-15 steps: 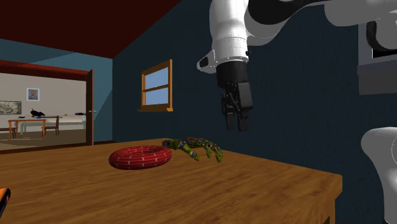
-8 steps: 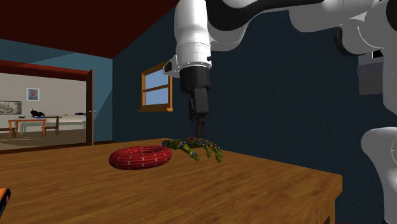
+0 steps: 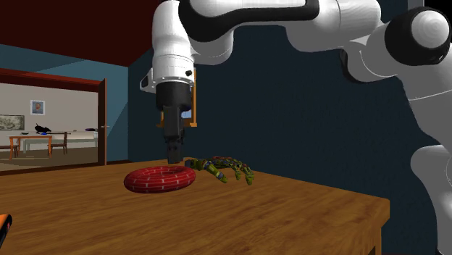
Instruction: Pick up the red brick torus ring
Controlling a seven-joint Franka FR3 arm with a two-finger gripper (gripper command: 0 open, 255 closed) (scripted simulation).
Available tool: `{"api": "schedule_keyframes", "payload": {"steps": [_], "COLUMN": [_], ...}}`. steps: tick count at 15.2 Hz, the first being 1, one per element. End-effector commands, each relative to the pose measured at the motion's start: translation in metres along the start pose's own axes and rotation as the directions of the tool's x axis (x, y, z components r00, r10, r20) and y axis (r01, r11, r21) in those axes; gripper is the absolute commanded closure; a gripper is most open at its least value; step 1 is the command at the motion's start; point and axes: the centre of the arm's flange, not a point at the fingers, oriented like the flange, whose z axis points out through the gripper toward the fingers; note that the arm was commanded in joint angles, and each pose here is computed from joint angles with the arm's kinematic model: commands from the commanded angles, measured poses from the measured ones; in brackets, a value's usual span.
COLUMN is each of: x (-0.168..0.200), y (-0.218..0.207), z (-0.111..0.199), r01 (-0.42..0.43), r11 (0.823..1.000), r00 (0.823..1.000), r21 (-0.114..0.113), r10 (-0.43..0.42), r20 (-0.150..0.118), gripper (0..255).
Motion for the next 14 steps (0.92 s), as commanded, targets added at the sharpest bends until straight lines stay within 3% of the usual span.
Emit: {"api": "schedule_keyframes", "payload": {"steps": [1, 11, 12, 14], "x": [0.026, 0.03, 0.03, 0.03], "y": [0.003, 0.008, 0.007, 0.007], "z": [0.0, 0.04, 0.04, 0.04], "r01": [0.004, 0.005, 0.005, 0.005], "r11": [1.0, 1.0, 1.0, 1.0], "r00": [1.0, 1.0, 1.0, 1.0], "r21": [0.005, 0.005, 0.005, 0.005], "r10": [-0.004, -0.005, -0.005, -0.005], "r20": [-0.004, -0.004, -0.004, -0.004], "gripper": [0, 0, 255, 255]}}
